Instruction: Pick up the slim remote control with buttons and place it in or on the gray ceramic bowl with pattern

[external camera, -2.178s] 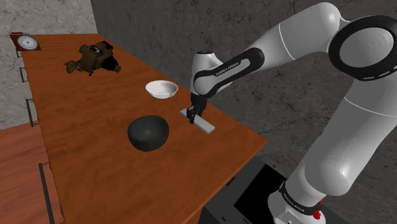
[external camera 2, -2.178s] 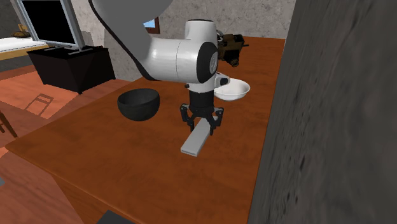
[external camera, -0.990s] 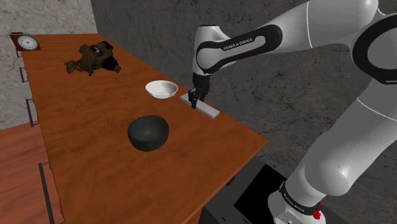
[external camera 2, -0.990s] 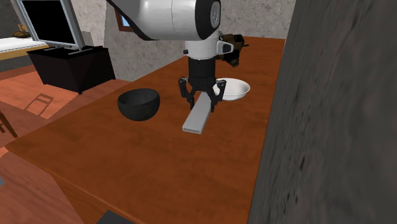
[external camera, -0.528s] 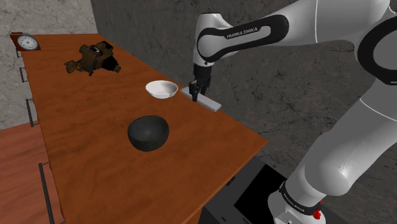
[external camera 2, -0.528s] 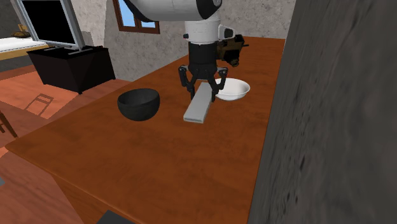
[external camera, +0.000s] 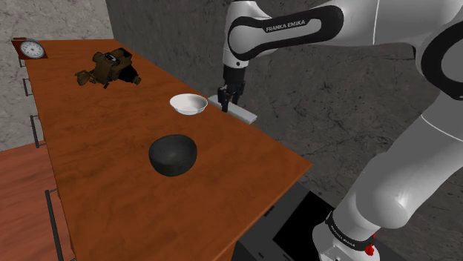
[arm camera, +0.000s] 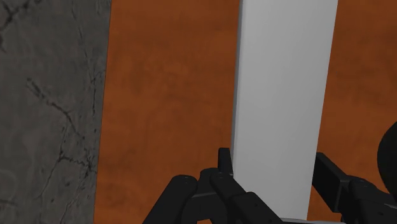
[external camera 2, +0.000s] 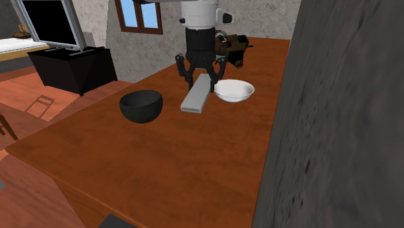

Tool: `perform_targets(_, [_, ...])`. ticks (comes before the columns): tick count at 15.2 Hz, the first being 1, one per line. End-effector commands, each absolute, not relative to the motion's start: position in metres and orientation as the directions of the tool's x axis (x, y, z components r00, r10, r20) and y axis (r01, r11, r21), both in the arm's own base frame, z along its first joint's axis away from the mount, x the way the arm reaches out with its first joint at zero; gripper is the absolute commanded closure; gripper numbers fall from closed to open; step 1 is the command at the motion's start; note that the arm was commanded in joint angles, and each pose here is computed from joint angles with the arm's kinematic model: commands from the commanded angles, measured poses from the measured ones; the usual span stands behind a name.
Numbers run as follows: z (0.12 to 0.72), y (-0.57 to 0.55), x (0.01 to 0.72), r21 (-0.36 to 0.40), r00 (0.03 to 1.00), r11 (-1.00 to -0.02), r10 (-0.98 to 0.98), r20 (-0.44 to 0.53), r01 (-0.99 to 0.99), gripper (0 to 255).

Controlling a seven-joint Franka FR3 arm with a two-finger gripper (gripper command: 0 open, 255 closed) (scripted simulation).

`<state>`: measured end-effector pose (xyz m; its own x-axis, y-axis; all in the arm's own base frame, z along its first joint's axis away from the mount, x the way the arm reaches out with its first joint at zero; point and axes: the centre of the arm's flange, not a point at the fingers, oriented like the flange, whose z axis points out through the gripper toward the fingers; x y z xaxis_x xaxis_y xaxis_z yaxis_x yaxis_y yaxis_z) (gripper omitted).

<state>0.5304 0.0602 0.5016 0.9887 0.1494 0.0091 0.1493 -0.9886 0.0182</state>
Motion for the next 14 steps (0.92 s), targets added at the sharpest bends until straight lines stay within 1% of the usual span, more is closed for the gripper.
perform_targets(1, [0.504, 0.083, 0.531, 0.018, 0.989, -0.989, 0.149, 0.009, 0.149, 255])
perform_targets(14, [0.507, 0.255, 0.540, 0.018, 0.989, -0.989, 0.149, 0.009, 0.149, 255])
